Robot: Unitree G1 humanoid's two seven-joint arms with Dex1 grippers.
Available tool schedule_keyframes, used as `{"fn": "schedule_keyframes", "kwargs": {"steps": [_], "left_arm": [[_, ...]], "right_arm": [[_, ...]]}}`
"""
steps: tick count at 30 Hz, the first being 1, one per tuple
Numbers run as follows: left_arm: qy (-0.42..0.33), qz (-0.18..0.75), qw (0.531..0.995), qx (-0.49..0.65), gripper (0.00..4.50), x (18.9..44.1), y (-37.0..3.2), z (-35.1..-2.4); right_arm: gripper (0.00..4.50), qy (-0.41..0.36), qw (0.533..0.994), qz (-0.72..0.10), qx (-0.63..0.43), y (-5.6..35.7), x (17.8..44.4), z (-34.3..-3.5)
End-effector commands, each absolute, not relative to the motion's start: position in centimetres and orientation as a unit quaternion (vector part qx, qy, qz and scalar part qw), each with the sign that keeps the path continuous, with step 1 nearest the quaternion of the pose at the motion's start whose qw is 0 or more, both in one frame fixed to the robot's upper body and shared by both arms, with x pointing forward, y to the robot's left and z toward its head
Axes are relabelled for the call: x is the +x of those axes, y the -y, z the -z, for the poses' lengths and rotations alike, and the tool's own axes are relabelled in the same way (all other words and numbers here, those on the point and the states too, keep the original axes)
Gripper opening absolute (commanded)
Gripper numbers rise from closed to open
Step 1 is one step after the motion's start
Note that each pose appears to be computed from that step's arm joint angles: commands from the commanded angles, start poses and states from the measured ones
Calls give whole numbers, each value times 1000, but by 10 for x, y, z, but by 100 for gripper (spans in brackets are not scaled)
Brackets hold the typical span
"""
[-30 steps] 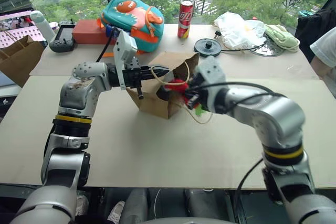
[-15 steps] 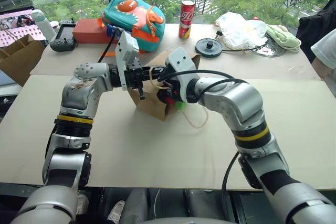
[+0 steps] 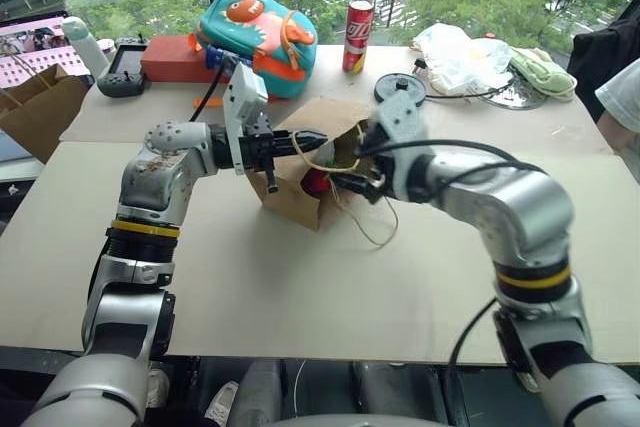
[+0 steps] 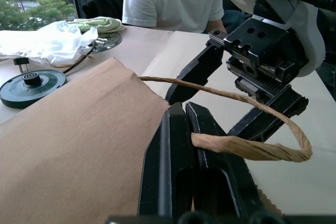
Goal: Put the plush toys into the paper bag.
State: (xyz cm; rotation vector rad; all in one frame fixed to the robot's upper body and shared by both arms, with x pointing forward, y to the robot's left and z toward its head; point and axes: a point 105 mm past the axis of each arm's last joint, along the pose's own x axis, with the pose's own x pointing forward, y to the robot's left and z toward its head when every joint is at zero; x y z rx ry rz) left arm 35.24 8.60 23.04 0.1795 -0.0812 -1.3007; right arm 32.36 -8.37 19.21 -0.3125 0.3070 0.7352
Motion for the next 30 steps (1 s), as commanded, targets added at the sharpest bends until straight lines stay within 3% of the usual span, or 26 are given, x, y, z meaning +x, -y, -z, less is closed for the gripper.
{"fn": "schedule_keyframes", "kwargs": {"steps": [1, 15, 18, 28, 30], "left_arm": [[59, 608, 786, 96, 0, 349, -84, -243], [60, 609, 785, 99, 0, 349, -84, -245], [60, 609, 785, 100, 0, 349, -84, -245], [59, 610, 784, 99, 0, 349, -83, -244], [59, 611, 783, 100, 0, 349, -83, -244]], "right_arm": [[410, -141, 907, -366, -156, 86, 310, -193], [410, -197, 905, -343, -155, 81, 316, -138], [345, -199, 905, -340, -158, 83, 317, -133], [4, -197, 904, -347, -153, 80, 317, -132], [4, -196, 903, -350, -152, 79, 316, -133]]}}
